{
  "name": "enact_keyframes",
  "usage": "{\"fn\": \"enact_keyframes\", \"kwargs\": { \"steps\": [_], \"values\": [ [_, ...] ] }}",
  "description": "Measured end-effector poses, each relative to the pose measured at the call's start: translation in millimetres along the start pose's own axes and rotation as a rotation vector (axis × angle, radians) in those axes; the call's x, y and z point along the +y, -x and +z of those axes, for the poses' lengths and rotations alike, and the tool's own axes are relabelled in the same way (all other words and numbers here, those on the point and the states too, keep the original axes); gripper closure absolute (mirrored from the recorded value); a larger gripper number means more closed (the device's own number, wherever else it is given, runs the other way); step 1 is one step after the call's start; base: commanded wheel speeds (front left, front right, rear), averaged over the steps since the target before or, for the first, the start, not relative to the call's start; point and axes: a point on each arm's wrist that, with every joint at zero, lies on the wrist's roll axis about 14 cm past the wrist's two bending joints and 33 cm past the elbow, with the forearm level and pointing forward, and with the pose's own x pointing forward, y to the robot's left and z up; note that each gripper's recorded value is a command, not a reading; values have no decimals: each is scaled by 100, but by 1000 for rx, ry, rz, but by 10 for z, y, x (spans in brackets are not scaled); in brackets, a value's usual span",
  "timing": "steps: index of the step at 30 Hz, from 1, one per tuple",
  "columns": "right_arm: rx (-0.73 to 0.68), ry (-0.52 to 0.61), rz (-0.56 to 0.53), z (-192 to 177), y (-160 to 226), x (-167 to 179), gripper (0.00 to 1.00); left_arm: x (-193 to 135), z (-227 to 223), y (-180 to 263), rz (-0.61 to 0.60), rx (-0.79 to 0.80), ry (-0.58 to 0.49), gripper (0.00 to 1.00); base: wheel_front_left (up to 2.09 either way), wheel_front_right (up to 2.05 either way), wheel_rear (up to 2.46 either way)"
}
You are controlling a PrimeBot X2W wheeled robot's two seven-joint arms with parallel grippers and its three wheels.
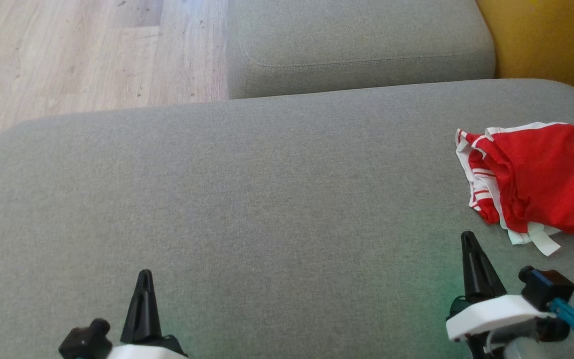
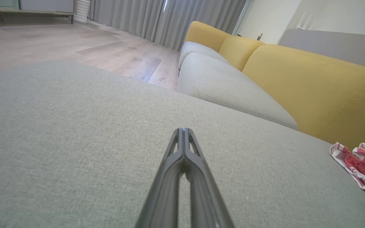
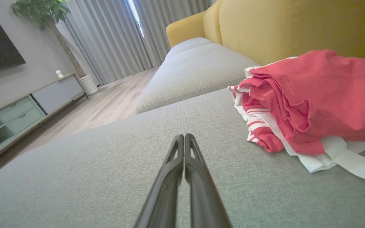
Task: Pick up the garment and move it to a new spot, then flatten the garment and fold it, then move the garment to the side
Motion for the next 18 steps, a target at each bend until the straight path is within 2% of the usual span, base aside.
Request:
{"fn": "enact_keyframes", "kwargs": {
  "steps": [18],
  "values": [
    [4, -204, -66, 19, -7, -139, 100, 107, 31, -55, 47, 13, 186, 100, 0, 0, 0]
  ]
}}
